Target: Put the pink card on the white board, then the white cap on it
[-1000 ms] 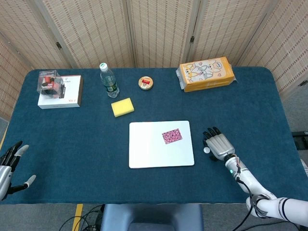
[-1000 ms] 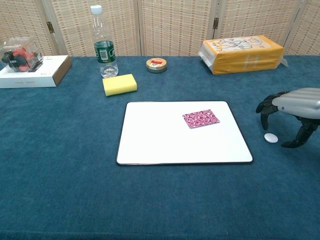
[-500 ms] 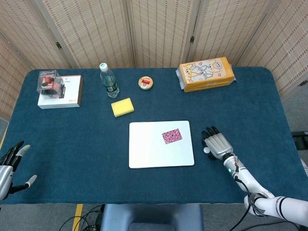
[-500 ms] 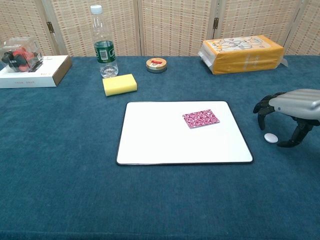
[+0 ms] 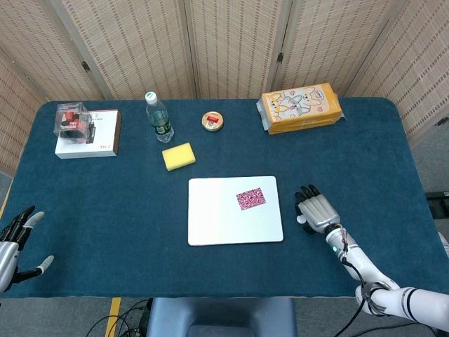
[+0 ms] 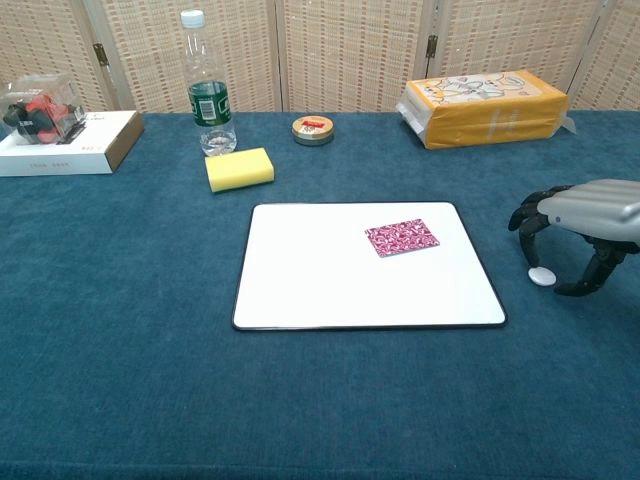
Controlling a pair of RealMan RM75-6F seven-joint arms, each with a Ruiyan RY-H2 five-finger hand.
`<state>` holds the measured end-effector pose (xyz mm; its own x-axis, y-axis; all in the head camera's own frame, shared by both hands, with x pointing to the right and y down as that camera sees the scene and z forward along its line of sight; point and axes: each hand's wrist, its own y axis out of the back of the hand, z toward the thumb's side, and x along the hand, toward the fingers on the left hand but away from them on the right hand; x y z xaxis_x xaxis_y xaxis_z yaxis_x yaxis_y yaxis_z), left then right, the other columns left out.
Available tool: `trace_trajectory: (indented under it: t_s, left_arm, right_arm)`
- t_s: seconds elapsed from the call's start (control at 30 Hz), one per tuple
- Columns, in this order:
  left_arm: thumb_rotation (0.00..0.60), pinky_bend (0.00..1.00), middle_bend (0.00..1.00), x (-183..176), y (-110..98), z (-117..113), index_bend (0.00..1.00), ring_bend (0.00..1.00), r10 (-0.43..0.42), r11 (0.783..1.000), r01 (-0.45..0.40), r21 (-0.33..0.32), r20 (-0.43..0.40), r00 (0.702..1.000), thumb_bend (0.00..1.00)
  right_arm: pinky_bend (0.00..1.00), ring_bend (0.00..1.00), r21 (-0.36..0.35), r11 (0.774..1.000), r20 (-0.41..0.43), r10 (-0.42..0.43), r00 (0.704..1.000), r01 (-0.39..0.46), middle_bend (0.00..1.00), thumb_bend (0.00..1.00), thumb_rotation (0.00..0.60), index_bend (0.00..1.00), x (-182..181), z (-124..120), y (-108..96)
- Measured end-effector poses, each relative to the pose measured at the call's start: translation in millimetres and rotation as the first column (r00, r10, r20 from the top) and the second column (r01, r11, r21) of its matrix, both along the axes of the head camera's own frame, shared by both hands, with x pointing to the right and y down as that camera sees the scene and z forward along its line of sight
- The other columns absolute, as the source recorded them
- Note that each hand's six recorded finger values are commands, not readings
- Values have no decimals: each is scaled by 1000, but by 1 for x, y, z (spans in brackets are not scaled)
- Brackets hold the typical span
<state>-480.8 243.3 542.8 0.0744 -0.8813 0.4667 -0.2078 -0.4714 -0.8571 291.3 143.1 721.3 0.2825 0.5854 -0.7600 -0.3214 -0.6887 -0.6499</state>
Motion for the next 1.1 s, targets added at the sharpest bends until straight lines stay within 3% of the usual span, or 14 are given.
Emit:
trace_trajectory:
  t_s: [0.87,1.1]
  left_arm:
    - [600,199,0,1,0,2,0,54,0,1000,0,-2,6,1000,293]
    - [600,199,0,0,0,0,0,54,0,1000,0,2,1,1000,294]
  right_arm:
    - [0,15,-17,1000,12,8,1000,-8,163,190,600,474,1,7,0]
    - [0,45,-11,1000,4,-2,1000,2,192,235,600,549,-1,8,1]
